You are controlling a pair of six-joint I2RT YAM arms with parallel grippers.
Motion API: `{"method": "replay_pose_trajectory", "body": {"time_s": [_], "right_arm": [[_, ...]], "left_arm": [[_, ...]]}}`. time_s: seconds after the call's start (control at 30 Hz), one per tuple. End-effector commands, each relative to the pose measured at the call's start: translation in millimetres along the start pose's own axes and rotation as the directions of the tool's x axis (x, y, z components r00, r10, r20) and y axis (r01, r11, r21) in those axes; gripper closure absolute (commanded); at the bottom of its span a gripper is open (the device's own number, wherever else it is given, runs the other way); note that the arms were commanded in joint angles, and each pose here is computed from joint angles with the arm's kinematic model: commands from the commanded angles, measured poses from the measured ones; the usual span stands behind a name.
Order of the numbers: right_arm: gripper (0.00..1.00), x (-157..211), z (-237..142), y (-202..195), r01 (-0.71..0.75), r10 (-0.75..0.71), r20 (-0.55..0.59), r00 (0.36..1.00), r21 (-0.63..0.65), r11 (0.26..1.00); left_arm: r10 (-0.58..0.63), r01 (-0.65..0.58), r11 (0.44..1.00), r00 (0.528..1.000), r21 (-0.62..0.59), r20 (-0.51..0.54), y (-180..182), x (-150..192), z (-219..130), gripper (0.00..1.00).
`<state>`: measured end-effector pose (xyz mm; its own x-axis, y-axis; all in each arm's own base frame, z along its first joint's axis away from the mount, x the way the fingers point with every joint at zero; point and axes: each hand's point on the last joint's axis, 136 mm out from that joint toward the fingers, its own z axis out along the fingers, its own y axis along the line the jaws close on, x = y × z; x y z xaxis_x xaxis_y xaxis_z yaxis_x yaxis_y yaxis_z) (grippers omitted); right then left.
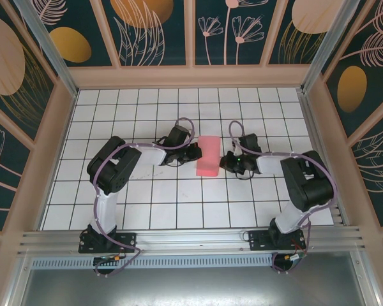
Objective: Fold a paper plane with a square sheet of paper (pick it up from the middle)
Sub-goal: First fold in half a square sheet of paper at the center of the table.
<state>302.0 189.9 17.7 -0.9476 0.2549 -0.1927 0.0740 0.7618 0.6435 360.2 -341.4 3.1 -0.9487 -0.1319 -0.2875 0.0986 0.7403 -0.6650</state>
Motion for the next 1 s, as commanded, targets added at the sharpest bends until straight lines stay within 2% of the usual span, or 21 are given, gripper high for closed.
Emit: {"method": "replay_pose_trajectory", "body": {"time_s": [0.0, 0.2, 0.4, 0.63, 0.97], "right_arm": [[1.0, 4, -15, -5, 0.006, -0.006, 0.004, 1.0, 0.031, 1.0], [1.0, -9, -12, 42, 0.074, -0.073, 0.021, 0.997, -0.073, 0.995], [1.0, -4, 14, 54, 0.085, -0.089, -0.034, 0.995, -0.094, 0.992], [1.0, 21, 25, 34, 0.067, -0.073, -0.117, 0.99, -0.057, 0.996], [1.0, 75, 3, -17, 0.027, -0.016, -0.198, 0.98, 0.052, 0.998]], "left_arm": [[-0.151, 0.056, 0.874, 0.976, -0.482, -0.159, 153, 90, 6, 1.0], [-0.147, 0.055, 0.875, 0.977, -0.482, -0.154, 151, 88, 6, 1.0], [-0.147, 0.056, 0.874, 0.977, -0.483, -0.153, 151, 87, 4, 1.0], [-0.146, 0.056, 0.874, 0.978, -0.483, -0.151, 149, 86, 5, 1.0], [-0.142, 0.053, 0.871, 0.979, -0.488, -0.147, 149, 84, 5, 1.0]]}}
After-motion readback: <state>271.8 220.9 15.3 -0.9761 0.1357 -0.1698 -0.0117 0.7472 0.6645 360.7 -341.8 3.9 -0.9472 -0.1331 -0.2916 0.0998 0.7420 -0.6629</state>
